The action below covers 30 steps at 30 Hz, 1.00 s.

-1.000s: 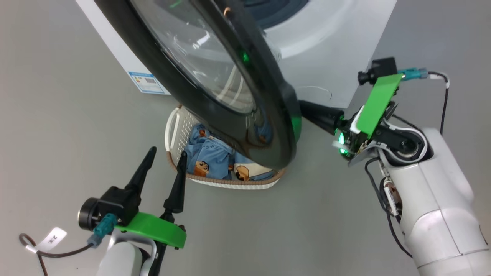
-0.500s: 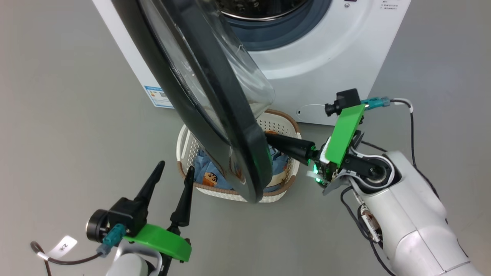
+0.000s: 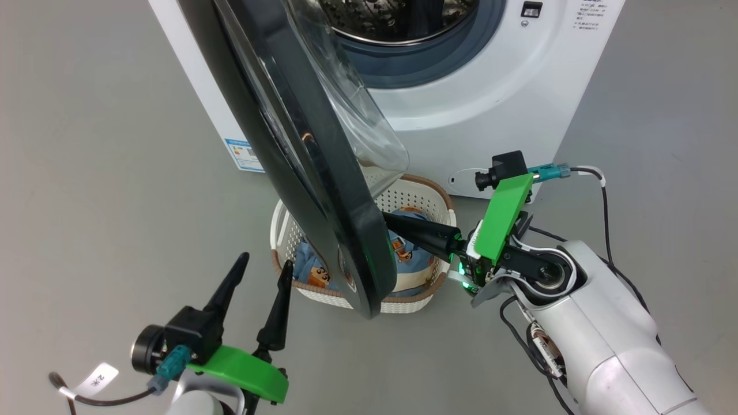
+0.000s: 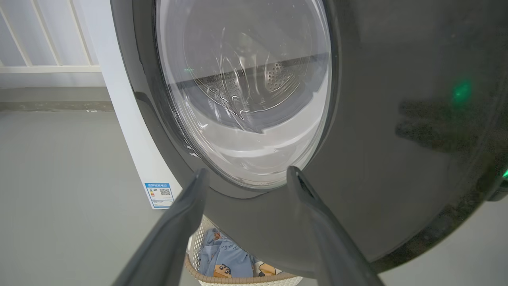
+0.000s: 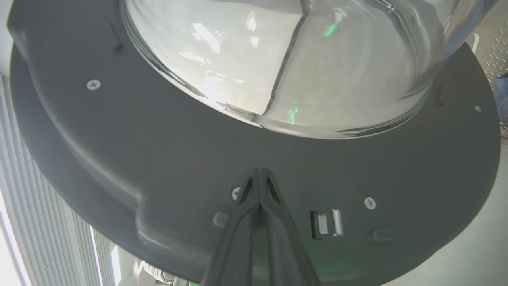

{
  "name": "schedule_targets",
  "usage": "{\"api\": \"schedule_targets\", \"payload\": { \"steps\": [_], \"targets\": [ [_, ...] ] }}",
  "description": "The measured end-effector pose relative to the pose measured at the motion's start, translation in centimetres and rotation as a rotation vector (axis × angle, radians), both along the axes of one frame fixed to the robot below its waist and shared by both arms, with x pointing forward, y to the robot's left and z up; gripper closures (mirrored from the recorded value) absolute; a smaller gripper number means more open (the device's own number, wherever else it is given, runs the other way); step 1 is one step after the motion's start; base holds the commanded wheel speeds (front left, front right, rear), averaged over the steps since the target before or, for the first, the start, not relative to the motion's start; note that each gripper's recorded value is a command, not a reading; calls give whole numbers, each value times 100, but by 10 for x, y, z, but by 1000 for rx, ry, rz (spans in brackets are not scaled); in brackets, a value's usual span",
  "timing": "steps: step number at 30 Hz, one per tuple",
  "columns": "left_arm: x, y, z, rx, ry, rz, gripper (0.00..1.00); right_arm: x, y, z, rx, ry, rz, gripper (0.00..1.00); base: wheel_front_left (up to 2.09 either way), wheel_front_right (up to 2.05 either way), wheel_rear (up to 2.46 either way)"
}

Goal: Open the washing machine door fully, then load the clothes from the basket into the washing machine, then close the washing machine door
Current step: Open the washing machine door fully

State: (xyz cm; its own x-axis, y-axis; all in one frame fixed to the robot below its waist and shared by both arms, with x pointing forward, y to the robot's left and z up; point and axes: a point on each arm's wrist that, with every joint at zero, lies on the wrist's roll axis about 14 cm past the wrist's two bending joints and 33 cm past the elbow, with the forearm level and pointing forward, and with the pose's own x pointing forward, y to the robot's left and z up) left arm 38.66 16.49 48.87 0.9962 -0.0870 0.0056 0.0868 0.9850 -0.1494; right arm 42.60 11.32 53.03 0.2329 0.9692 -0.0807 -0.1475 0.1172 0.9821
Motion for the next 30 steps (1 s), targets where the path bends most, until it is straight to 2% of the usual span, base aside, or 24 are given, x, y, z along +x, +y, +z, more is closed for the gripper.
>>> {"api": "schedule_targets", "payload": {
  "steps": [9,17,23,24,25,26,30],
  "targets": [
    [2,1,1,-3,-4,3,0,6,-10,0,39,34,-77,100,0,0,0],
    [2,-5,1,-3,-5,-14,0,23,-50,9,111,25,-259,100,0,0,0],
    [4,-10,3,-4,-13,-27,0,21,-88,-2,125,32,-411,100,0,0,0],
    [5,-10,3,-5,-15,-28,0,20,-95,-4,126,34,-439,80,0,0,0],
    [5,-11,4,-6,-16,-30,0,18,-100,-7,119,28,-463,55,0,0,0],
    [6,-12,5,-6,-18,-33,0,15,-106,-9,114,25,-485,0,0,0,0],
    [5,-17,5,-4,-20,-46,0,4,-126,-24,88,36,-585,0,0,0,0]
  ]
}}
